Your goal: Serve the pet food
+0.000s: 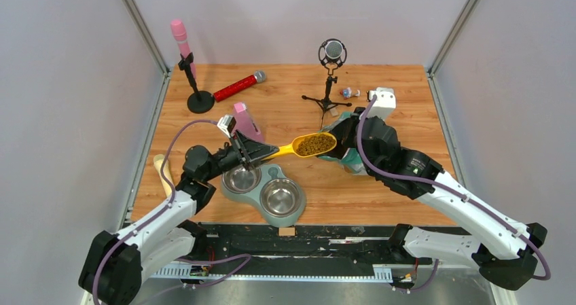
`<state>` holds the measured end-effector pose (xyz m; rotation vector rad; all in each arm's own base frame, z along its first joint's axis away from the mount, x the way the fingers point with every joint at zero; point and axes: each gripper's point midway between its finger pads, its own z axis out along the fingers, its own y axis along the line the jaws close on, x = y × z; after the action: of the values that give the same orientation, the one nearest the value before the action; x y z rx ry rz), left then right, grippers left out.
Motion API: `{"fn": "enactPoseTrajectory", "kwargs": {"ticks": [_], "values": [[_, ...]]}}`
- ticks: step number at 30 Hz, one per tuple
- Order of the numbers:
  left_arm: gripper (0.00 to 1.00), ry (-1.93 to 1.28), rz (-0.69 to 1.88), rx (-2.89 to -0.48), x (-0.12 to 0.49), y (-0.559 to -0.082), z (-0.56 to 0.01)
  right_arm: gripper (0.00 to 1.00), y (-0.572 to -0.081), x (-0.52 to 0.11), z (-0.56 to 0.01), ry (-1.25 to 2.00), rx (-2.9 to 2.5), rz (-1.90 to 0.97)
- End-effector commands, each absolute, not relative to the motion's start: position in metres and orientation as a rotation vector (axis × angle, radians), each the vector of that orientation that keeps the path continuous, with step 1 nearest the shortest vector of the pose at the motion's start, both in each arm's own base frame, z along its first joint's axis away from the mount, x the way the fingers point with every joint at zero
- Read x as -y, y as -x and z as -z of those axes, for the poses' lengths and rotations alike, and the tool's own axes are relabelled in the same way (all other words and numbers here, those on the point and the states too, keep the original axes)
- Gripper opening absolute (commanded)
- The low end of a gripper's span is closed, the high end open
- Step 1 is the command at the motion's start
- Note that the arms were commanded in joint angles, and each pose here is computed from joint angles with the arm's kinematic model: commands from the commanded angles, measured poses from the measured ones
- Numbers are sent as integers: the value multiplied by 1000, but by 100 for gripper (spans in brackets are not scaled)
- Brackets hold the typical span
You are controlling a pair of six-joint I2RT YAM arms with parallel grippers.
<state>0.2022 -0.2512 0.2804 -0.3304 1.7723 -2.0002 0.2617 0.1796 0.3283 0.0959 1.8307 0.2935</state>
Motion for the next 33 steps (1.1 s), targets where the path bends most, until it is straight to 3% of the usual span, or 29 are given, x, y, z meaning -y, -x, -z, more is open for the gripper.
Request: {"fn": "enactPoseTrajectory", "kwargs": {"ticks": [1, 33], "values": [[0, 346, 1956, -1733, 240, -203, -289, 0, -261, -176, -407, -267, -1596, -510], [0, 397, 1817, -1706, 198, -176, -304, 0, -256, -172, -414, -266, -1569, -540]]}}
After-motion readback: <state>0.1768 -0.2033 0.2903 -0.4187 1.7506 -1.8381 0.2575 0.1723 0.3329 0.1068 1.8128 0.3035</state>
